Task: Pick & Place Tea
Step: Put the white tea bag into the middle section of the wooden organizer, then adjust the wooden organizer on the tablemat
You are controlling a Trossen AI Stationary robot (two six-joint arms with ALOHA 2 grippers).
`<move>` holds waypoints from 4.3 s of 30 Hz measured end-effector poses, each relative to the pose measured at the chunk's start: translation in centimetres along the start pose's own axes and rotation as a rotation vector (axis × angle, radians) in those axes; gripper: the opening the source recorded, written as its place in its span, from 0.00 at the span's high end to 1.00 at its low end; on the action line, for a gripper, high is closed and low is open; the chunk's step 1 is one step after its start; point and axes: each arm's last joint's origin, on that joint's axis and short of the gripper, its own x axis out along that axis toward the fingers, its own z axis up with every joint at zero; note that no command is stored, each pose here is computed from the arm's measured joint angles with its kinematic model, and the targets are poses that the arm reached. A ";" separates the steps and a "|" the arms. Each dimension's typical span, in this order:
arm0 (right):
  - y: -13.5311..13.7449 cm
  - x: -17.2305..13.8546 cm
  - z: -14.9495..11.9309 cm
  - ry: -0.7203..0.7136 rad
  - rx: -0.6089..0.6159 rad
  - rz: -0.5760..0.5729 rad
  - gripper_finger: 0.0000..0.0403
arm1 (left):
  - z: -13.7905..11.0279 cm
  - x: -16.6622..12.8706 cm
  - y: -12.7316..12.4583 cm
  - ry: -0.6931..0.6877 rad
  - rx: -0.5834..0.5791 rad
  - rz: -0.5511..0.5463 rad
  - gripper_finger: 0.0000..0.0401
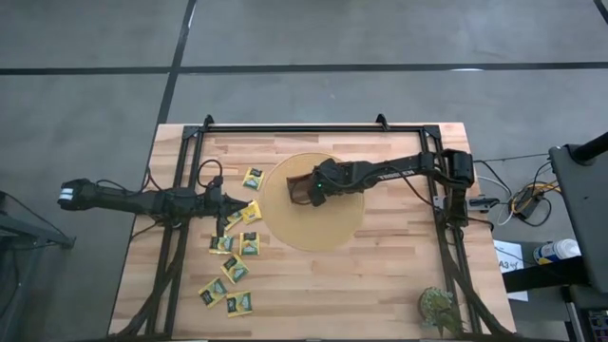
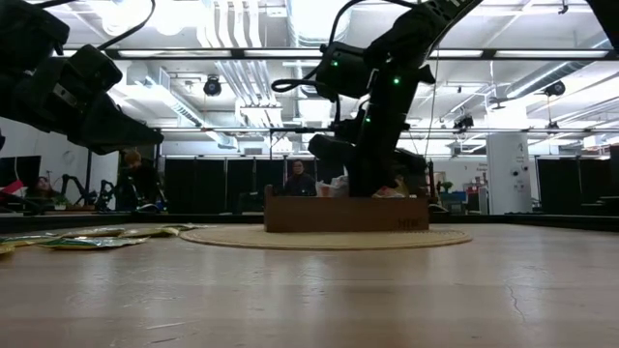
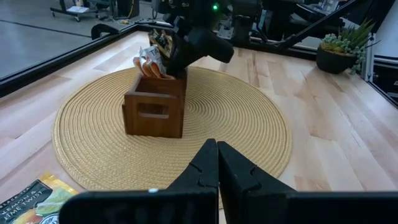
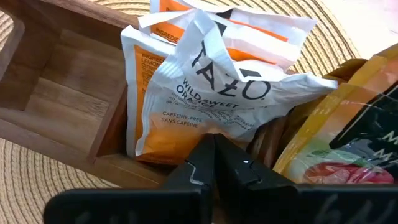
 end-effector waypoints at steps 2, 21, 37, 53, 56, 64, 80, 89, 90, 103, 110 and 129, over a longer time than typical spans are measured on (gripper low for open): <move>0.0 0.0 0.0 0.004 0.013 -0.003 0.98 | 0.0 0.0 0.0 0.000 0.000 0.000 1.00; 2.0 -3.8 0.1 -0.069 -0.021 -0.040 0.98 | 0.0 0.0 0.0 0.000 0.000 0.000 1.00; 3.6 -5.6 -1.0 -0.137 -0.505 -0.038 0.98 | 0.0 0.0 0.0 0.001 0.000 0.000 1.00; 6.6 -5.3 -0.8 -0.273 -0.870 0.228 0.90 | 0.0 0.0 0.0 0.000 0.000 0.000 1.00; 6.4 -5.1 -0.5 -0.258 -0.867 0.252 0.80 | 0.0 0.0 0.0 0.000 0.000 0.000 1.00; 6.1 -4.8 0.0 -0.249 -1.008 0.305 0.61 | 0.0 0.0 0.0 0.000 0.000 0.000 1.00; 3.7 -3.2 2.0 -0.143 -0.877 0.374 0.65 | 0.0 0.0 0.0 0.000 0.000 0.000 1.00; 3.3 -2.6 1.4 -0.121 -0.882 0.358 0.69 | 0.0 0.0 0.0 0.000 0.000 0.000 1.00; 3.3 -2.5 1.3 -0.118 -0.883 0.357 0.69 | 0.0 0.0 0.0 0.000 0.000 0.000 1.00; 3.0 -2.2 1.0 -0.111 -0.821 0.330 0.74 | 0.0 0.0 0.0 0.001 0.000 0.000 1.00; 3.1 -1.8 0.9 -0.139 -0.719 0.347 0.83 | 0.0 0.0 0.0 0.000 0.000 0.000 1.00; 3.9 -2.2 0.8 -0.138 -0.837 0.496 0.93 | 0.0 0.0 0.0 0.000 0.000 0.000 1.00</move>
